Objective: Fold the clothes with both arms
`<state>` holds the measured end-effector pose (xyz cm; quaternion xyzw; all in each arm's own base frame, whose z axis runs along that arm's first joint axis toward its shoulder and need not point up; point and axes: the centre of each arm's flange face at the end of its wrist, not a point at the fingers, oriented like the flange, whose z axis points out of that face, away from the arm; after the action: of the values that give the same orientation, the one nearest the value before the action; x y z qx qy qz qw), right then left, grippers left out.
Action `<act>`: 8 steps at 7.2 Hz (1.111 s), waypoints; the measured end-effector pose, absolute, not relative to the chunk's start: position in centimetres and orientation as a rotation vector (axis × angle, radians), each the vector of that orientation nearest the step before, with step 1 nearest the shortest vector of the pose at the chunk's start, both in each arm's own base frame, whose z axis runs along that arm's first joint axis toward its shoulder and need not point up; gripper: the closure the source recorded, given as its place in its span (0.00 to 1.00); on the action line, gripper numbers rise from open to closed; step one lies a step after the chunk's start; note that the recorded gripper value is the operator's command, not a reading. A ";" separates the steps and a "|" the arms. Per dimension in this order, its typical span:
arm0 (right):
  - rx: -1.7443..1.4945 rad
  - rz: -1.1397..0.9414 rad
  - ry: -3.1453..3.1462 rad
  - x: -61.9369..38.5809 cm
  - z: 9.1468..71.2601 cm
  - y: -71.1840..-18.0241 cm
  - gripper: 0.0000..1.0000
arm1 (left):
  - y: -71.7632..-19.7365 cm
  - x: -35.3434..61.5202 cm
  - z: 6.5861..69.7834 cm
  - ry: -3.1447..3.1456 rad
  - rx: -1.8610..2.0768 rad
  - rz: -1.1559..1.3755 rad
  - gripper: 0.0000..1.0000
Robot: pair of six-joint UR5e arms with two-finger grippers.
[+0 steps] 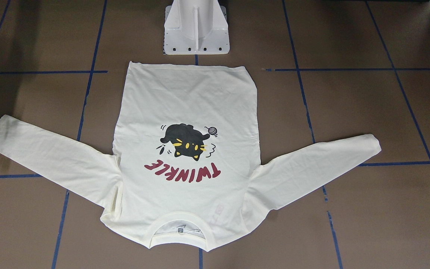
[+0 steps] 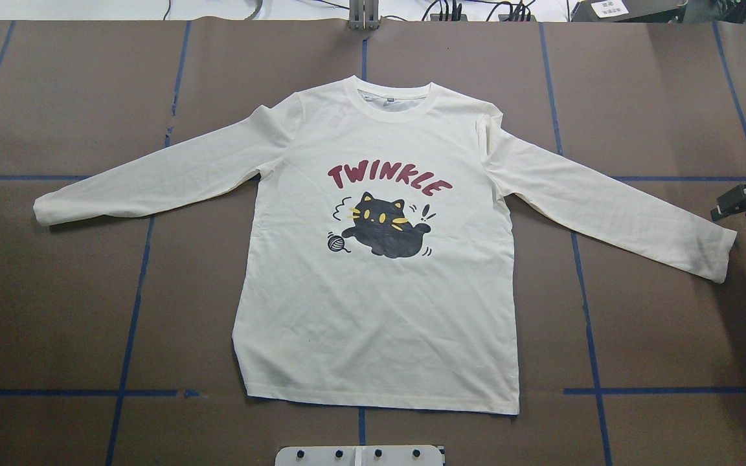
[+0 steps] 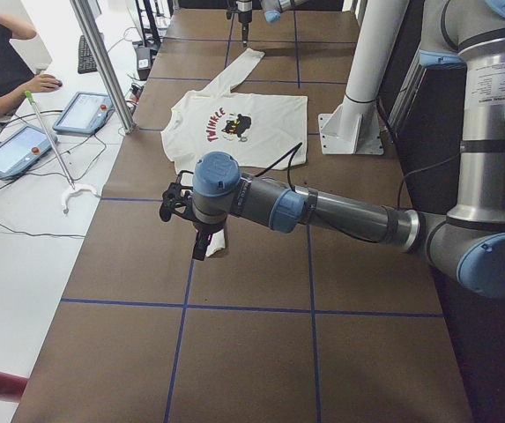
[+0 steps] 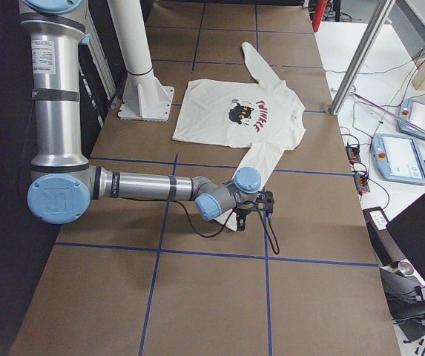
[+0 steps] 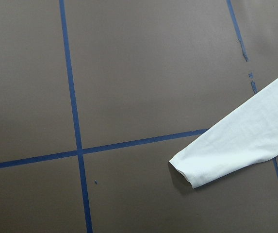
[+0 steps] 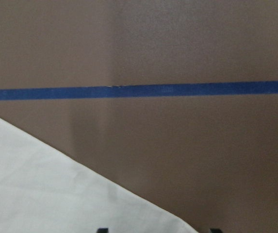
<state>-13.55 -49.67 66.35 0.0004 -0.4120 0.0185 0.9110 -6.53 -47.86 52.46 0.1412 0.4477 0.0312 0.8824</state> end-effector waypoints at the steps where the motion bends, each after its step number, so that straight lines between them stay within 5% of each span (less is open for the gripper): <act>1: -0.006 0.040 -0.839 -13.8 67.0 -49.8 0.30 | -47.9 -6.5 52.5 0.935 0.293 0.065 0.00; 2: -0.016 0.037 -0.833 -14.1 67.7 -49.7 0.31 | -47.9 -6.5 52.5 0.938 0.293 0.066 0.00; 3: -0.025 0.034 -0.829 -14.2 68.2 -49.4 0.49 | -47.8 -6.5 52.5 0.940 0.292 0.066 0.00; 4: -0.032 0.034 -0.825 -14.2 68.7 -49.2 0.89 | -47.9 -6.5 52.4 0.941 0.292 0.065 0.00; 5: -0.037 0.035 -0.824 -14.2 68.9 -49.1 1.00 | -47.9 -6.5 52.4 0.941 0.294 0.067 0.00; 8: -0.050 0.036 -0.820 -14.2 69.6 -48.8 1.00 | -47.9 -6.5 52.1 0.941 0.298 0.068 0.00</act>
<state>-14.23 -48.79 69.62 -0.0244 -0.3985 0.0176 0.9167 -6.47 -47.93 52.15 0.1430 0.4517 0.0327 0.8800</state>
